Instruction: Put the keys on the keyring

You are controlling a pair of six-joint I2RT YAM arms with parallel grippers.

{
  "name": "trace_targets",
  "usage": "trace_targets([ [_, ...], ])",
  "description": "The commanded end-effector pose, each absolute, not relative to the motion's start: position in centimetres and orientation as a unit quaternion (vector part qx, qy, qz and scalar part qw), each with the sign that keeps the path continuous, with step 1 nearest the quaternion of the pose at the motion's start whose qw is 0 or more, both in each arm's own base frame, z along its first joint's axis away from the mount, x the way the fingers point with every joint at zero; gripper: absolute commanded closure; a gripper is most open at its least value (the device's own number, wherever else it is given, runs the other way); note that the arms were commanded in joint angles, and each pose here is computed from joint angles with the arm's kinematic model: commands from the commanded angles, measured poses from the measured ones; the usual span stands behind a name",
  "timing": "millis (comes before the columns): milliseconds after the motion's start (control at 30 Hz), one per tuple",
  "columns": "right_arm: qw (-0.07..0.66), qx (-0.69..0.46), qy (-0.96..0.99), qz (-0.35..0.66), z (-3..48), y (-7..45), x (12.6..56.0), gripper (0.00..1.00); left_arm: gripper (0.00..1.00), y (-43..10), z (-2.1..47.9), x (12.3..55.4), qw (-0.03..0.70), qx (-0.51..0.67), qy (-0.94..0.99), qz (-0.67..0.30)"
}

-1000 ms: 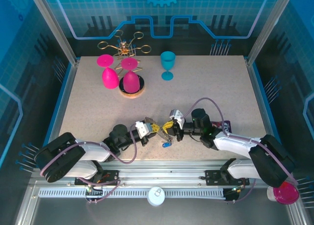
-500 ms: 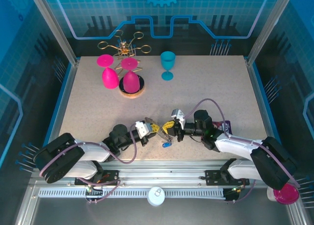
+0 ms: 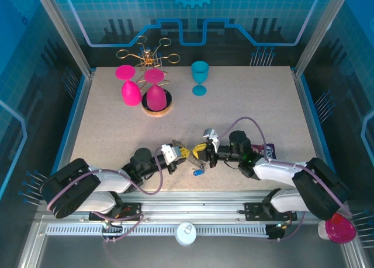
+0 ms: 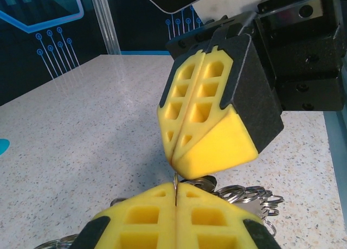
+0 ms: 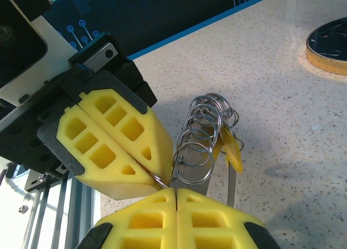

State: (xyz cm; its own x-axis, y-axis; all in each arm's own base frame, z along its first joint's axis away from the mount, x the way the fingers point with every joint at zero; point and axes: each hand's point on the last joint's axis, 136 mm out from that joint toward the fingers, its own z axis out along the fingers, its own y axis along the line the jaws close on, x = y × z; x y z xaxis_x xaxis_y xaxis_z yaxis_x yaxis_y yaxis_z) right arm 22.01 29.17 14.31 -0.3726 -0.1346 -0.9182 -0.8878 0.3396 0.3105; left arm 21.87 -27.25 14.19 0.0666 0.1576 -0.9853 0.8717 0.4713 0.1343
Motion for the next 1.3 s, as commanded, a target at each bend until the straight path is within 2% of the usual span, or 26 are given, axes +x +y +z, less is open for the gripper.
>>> trace_targets([
  [0,0.444,-0.328,0.708,0.441,15.3,28.9,24.1,1.00,1.00,-27.4,14.9,21.4,0.602,0.425,0.601,-0.308],
  [967,0.400,-0.276,0.762,0.427,13.7,28.8,26.3,1.00,1.00,-27.8,14.6,20.9,0.594,0.445,0.596,-0.307],
  [1267,0.387,-0.312,0.740,0.453,13.8,28.3,24.0,1.00,1.00,-27.7,14.6,21.1,0.596,0.443,0.598,-0.301],
])
